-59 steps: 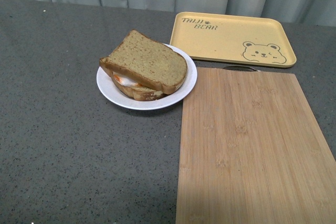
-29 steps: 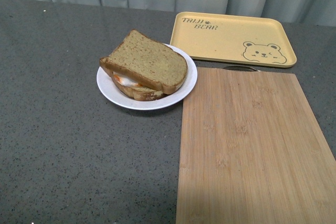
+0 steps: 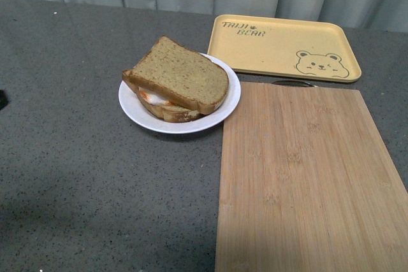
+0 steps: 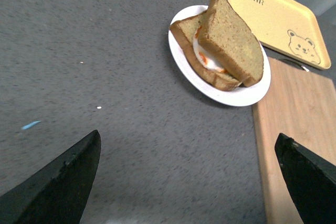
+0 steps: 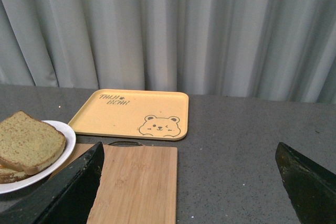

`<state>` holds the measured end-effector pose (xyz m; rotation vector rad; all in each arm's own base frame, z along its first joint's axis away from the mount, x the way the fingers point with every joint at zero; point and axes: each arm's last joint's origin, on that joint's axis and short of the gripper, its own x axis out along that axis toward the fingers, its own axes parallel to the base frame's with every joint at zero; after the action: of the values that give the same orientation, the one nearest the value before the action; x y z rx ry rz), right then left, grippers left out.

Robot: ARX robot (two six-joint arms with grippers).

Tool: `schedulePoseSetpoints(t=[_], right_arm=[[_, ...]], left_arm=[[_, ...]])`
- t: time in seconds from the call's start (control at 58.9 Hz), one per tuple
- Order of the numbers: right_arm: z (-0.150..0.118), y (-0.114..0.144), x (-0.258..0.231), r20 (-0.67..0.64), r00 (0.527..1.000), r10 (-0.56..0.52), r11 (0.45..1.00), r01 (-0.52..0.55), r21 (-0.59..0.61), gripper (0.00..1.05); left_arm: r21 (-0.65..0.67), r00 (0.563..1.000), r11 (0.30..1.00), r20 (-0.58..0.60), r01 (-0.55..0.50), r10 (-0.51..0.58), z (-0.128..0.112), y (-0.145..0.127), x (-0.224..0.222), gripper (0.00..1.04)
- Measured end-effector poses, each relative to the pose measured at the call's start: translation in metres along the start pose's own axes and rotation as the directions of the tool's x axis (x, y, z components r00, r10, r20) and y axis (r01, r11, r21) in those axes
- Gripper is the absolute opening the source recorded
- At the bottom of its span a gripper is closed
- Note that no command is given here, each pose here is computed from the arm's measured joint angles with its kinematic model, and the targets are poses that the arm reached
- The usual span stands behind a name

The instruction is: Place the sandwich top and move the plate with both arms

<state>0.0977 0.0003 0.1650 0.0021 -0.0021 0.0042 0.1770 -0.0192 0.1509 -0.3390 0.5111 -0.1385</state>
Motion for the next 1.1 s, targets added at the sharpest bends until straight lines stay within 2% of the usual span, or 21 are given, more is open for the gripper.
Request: schedulePoseSetpoints(t=[0.221,0.442,0.561,0.866,0.917,1.104], right_arm=[[0.0,0.0,0.0,0.0,1.0,0.0,1.0,0.0,0.0,0.95],[0.0,0.0,0.0,0.0,1.0,0.0,1.0,0.0,0.0,0.95],[0.0,0.0,0.0,0.0,1.0,0.0,1.0,0.0,0.0,0.95],[0.0,0.0,0.0,0.0,1.0,0.0,1.0,0.0,0.0,0.95],[0.0,0.0,0.0,0.0,1.0,0.0,1.0,0.0,0.0,0.95],[0.0,0.0,0.0,0.0,1.0,0.0,1.0,0.0,0.0,0.95]], left_arm=[[-0.261,0.983,0.965,-0.185,-0.039,-0.011,-0.003,-0.009,0.078,0.98],[-0.483,0.969,0.867,-0.246,-0.124,0.001,-0.012,-0.011,0.128,0.98],[-0.516,0.963,0.844,-0.269,-0.146,0.001,-0.015,-0.015,0.143,0.98],[-0.495,0.947,0.853,-0.32,-0.169,0.001,-0.024,-0.039,0.174,0.98],[-0.494,0.944,0.851,-0.33,-0.177,0.004,-0.026,-0.041,0.177,0.93],[-0.507,0.935,0.834,-0.353,-0.219,0.031,-0.027,-0.043,0.195,0.61]])
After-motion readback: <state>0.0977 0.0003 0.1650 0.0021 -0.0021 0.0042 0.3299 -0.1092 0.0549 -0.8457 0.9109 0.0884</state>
